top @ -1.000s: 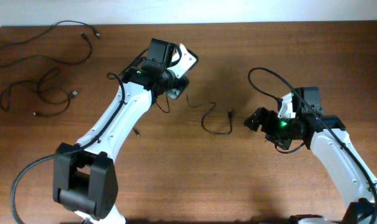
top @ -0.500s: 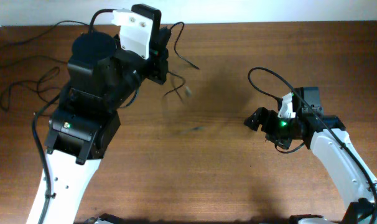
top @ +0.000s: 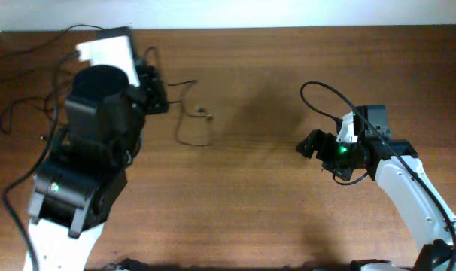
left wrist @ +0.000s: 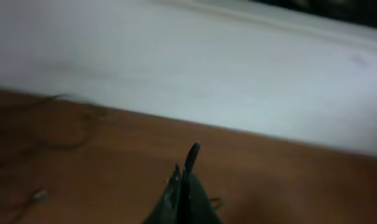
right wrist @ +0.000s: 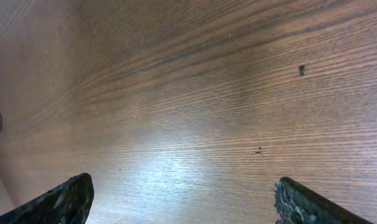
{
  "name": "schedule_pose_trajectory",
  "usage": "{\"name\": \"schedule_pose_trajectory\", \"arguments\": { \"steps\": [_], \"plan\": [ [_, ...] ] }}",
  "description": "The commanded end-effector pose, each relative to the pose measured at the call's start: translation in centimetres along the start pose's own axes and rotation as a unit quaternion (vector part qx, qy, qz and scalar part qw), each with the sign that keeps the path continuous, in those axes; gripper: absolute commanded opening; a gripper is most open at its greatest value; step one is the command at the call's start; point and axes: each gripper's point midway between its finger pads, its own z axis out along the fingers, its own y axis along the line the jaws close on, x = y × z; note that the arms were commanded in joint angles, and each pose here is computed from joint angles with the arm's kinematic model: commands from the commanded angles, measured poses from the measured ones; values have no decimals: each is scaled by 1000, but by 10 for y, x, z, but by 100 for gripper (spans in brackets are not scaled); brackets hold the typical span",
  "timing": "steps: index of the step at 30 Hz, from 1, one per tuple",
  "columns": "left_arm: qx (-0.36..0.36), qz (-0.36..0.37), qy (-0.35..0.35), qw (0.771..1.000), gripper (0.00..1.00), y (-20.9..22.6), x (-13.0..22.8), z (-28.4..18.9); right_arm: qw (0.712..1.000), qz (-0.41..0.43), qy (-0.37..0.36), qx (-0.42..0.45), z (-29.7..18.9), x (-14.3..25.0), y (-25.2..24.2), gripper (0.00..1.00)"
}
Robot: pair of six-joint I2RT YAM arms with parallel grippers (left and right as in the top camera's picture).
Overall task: Untangle cables
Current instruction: 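Drag the black cable with the left gripper to the left table edge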
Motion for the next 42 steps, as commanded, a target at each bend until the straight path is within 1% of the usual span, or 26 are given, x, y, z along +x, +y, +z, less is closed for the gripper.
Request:
{"name": "schedule_pose_trajectory", "arguments": {
  "steps": [1, 8, 11, 13, 15, 16, 19, 21, 23, 27, 29, 31, 33, 35, 36, 39, 42],
  "plan": [
    [-136, -65, -44, 988, 0, 54, -11, -24, 1000, -12, -7, 2, -3, 0, 1, 93],
    [-165, -55, -12, 985, 0, 72, 3, -24, 1000, -12, -7, 2, -3, 0, 1, 93],
    [-151, -71, 4, 986, 0, 79, 6, -19, 1000, -12, -7, 3, -3, 0, 1, 93],
    [-159, -89, 8, 983, 0, 95, 5, -18, 1000, -12, -7, 3, -3, 0, 1, 94],
    [-189, -108, 9, 976, 0, 122, 4, -17, 1000, -12, -7, 3, -3, 0, 1, 93],
    [-193, -107, 13, 975, 0, 129, 4, -16, 1000, -12, -7, 3, -3, 0, 1, 93],
    [-187, -103, 50, 976, 0, 155, 15, -3, 1000, -12, -7, 3, -3, 0, 1, 93],
    [-184, -125, 72, 972, 0, 170, 26, 7, 1000, -12, -7, 3, -3, 0, 1, 93],
    [-162, -151, 104, 970, 0, 181, 40, 22, 1000, -12, -7, 3, -3, 0, 1, 93],
    [-48, -112, 155, 980, 0, 161, 54, 46, 1000, -12, -8, 5, -3, -1, 1, 93],
    [-16, -100, 163, 981, 0, 153, 57, 50, 1000, -12, -12, 11, -3, -2, -2, 93],
    [41, -74, 163, 983, 0, 135, 55, 50, 1000, -12, -12, 12, -3, -2, -2, 93],
    [126, -37, 152, 980, 0, 109, 50, 47, 1000, -12, -13, 13, -3, -2, -3, 93],
    [236, 20, 122, 964, 0, 76, 41, 37, 1000, -12, -13, 13, -3, -2, -2, 93],
    [245, 24, 119, 962, 0, 73, 40, 36, 1000, -12, -13, 13, -3, -2, -3, 93],
    [183, 25, 133, 974, 0, 94, 45, 44, 1000, -12, -13, 14, -3, -2, -3, 93],
    [126, 28, 152, 980, 0, 114, 54, 49, 1000, -12, -13, 14, -3, -2, -3, 93]
  ]
}}
